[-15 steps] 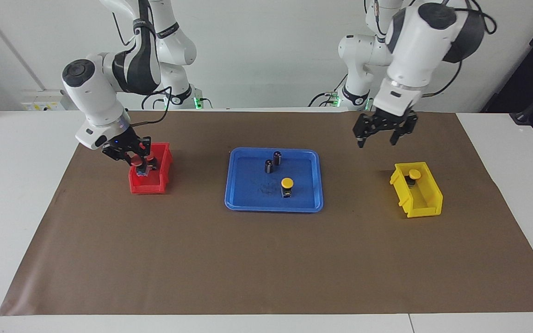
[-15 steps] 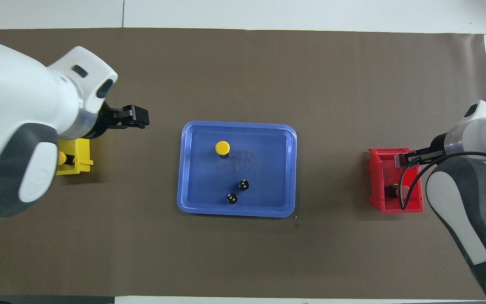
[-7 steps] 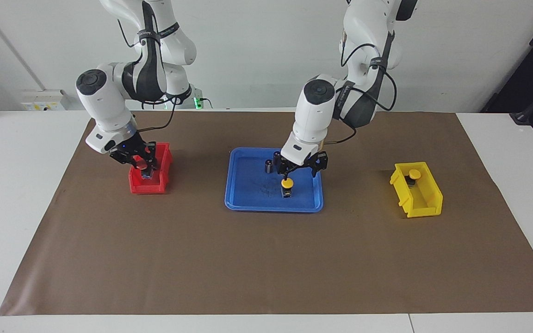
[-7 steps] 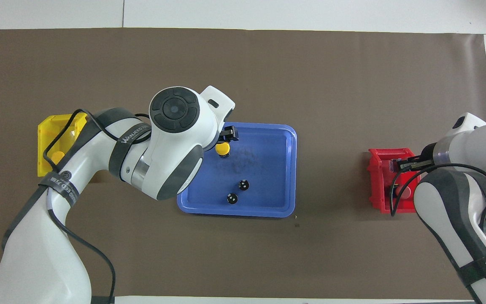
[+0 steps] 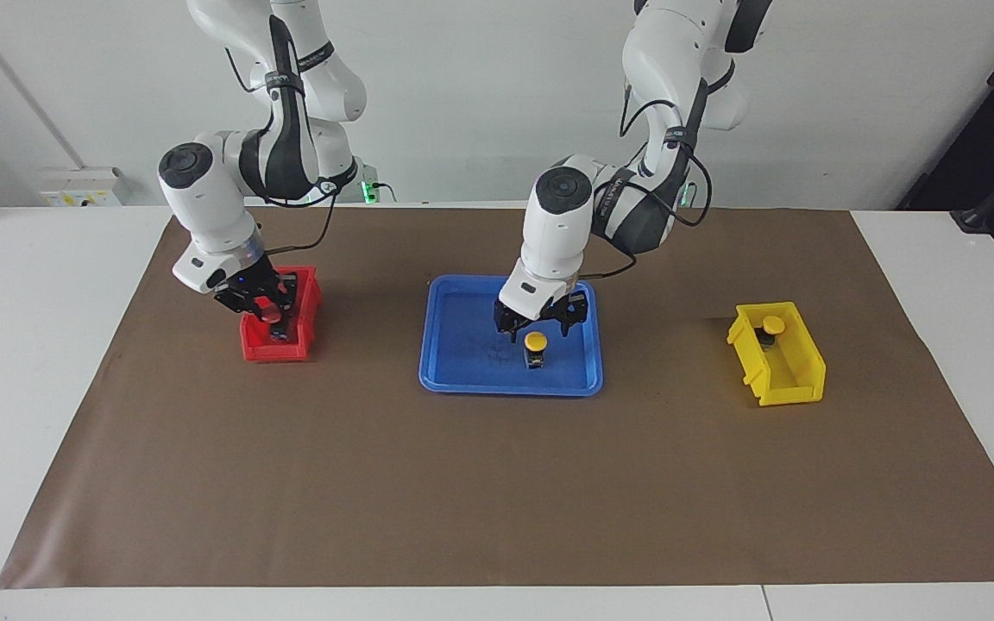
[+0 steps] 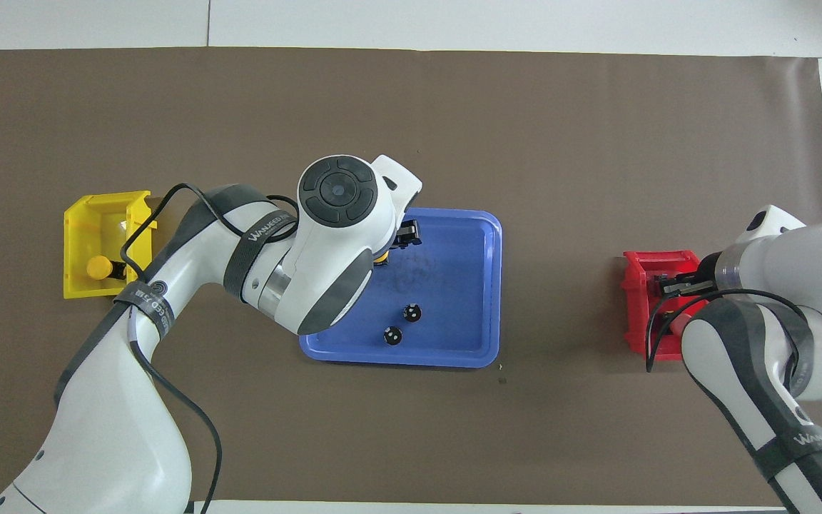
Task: Sort red and yellow buttons by color
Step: 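Reach the left gripper to the last yellow button and grasp it, then carry the yellow button into the yellow bin with the left gripper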
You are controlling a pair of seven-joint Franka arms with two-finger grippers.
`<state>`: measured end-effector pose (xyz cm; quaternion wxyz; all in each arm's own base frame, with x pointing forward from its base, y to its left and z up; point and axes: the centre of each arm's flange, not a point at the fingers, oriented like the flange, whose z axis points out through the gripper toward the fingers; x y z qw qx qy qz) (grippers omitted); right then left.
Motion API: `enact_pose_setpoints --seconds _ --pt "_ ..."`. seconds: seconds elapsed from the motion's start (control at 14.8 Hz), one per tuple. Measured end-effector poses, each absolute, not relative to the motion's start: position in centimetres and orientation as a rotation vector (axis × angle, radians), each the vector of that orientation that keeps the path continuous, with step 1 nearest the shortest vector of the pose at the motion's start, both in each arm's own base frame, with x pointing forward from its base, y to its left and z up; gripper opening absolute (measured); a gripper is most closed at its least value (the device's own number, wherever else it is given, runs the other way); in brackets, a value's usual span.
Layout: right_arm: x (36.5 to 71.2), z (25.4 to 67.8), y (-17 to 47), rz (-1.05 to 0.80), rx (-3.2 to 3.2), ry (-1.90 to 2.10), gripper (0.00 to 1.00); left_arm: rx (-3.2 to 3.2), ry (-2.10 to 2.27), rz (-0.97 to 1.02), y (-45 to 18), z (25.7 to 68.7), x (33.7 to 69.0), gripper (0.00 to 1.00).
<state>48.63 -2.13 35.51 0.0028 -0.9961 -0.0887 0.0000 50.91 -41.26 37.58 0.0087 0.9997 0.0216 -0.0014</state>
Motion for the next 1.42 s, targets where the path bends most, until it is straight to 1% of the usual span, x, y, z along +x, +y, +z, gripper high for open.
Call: enact_pose_setpoints --seconds 0.07,0.14,0.27,0.34,0.41,0.47,0.54,0.61,0.68,0.81,0.88,0.95,1.15,1.28,1.35,1.42 --pt "48.6 35.5 -2.1 0.001 -3.123 -0.281 0.41 3.127 0.071 -0.011 -41.2 37.2 51.0 0.95" --pt "48.6 35.4 -2.1 0.002 -3.123 -0.282 0.41 3.130 0.072 -0.015 -41.1 36.8 51.0 0.92" --pt "48.6 35.2 -2.2 0.002 -3.122 -0.282 0.41 3.127 0.077 -0.011 -41.2 36.2 51.0 0.91" --pt "48.5 35.0 -2.2 0.001 -3.122 -0.282 0.41 3.125 0.082 -0.008 -41.3 35.9 51.1 0.87" --pt "48.5 34.9 -2.2 -0.004 -3.122 -0.282 0.41 3.123 0.087 -0.006 -41.3 35.7 51.1 0.87" --pt "48.5 34.7 -2.2 -0.011 -3.122 -0.282 0.41 3.123 0.092 -0.006 -41.4 35.7 51.1 0.83" --pt "48.5 34.6 -2.2 -0.013 -3.123 -0.281 0.41 3.122 0.093 -0.006 -41.4 35.6 51.1 0.71" --pt "48.4 34.4 -2.2 -0.013 -3.122 -0.281 0.41 3.122 0.097 -0.006 -41.4 35.6 51.1 0.71" --pt "48.4 34.4 -2.2 -0.013 -3.122 -0.281 0.41 3.122 0.105 -0.006 -41.4 35.6 51.1 0.67" --pt "48.4 34.4 -2.2 -0.015 -3.123 -0.281 0.44 3.121 0.118 -0.006 -41.4 35.6 51.1 0.43" --pt "48.4 34.4 -2.2 -0.014 -3.123 -0.282 0.54 3.122 0.119 -0.007 -41.4 35.6 51.1 0.41" --pt "48.4 34.4 -2.2 -0.016 -3.123 -0.282 0.61 3.122 0.122 -0.007 -41.4 35.6 51.1 0.41" --pt "48.9 35.2 -2.2 0.004 -3.120 -0.283 0.62 3.125 0.142 -0.027 -41.4 36.2 51.2 0.41" --pt "49.8 37.1 -2.1 0.009 -3.118 -0.285 0.63 3.137 0.163 -0.051 -41.1 38.0 51.8 0.41" --pt "50.5 38.5 -2.1 0.013 -3.116 -0.287 0.69 3.142 0.187 -0.055 -40.1 38.9 52.6 0.41" --pt "51.1 40.2 -2.1 0.022 -3.114 -0.289 0.78 3.144 0.198 -0.060 -38.3 39.8 53.8 0.41"
